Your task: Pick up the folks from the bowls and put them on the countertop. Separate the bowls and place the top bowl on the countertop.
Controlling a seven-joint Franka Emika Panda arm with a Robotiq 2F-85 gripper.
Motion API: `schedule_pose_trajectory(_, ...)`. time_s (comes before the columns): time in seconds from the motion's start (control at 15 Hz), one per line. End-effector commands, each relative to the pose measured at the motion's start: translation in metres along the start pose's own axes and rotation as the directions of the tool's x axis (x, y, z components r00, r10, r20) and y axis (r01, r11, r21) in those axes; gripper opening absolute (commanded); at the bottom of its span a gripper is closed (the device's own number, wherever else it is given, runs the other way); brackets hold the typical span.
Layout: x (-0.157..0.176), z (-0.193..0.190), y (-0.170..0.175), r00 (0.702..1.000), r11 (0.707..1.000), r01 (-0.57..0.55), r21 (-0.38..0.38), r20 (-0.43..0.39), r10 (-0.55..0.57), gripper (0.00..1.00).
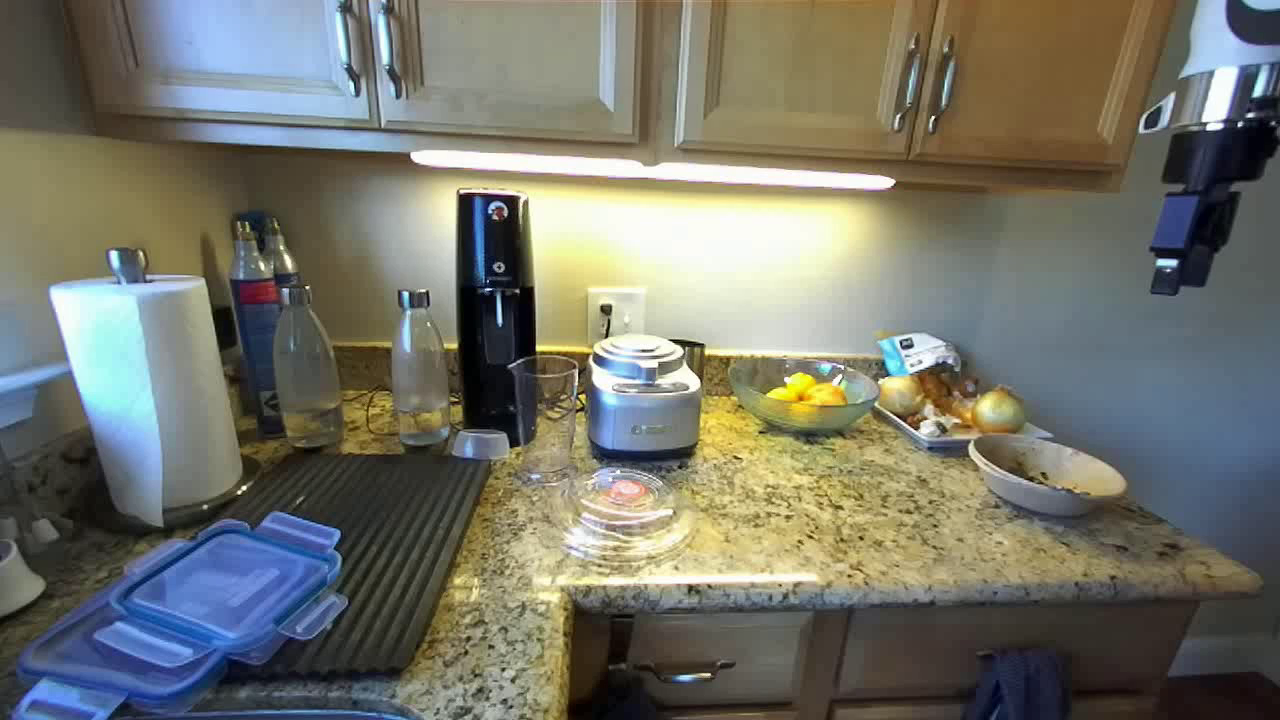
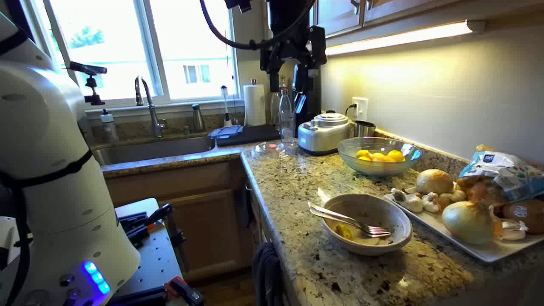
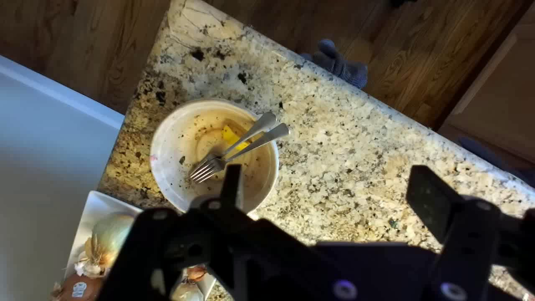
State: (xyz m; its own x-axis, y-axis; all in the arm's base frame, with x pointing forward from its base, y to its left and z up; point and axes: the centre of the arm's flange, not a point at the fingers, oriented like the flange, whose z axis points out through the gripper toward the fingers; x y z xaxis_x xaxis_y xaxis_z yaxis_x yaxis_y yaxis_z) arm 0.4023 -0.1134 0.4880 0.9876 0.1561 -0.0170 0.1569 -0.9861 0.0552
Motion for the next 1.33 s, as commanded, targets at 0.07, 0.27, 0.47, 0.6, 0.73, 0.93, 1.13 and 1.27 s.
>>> schedule_pose_trajectory(0.07, 0.0, 0.0, 0.0, 1.0, 1.0, 0.0, 0.0, 0.0, 0.0, 1.0)
schedule_pose_trajectory(0.27, 0.0, 0.0, 0.0, 1.0, 1.0, 0.0, 0.0, 0.0, 0.0, 1.0)
schedule_pose_trajectory(0.47, 0.008, 0.014, 0.001, 0.997, 0.997, -0.076, 0.015, 0.014, 0.076, 1.0)
schedule_pose_trajectory(0.6, 0.015, 0.031, 0.006, 0.988, 0.987, -0.155, 0.045, 0.023, 0.154, 1.0)
schedule_pose_trajectory(0.73, 0.023, 0.049, 0.01, 0.969, 0.967, -0.247, 0.062, 0.035, 0.245, 1.0)
schedule_pose_trajectory(0.93, 0.036, 0.079, 0.017, 0.924, 0.919, -0.382, 0.1, 0.034, 0.381, 1.0)
schedule_pose_trajectory(1.13, 0.044, 0.105, 0.021, 0.888, 0.882, -0.46, 0.107, 0.04, 0.458, 1.0)
schedule_pose_trajectory(1.27, 0.042, 0.111, 0.026, 0.885, 0.879, -0.466, 0.101, 0.05, 0.463, 1.0)
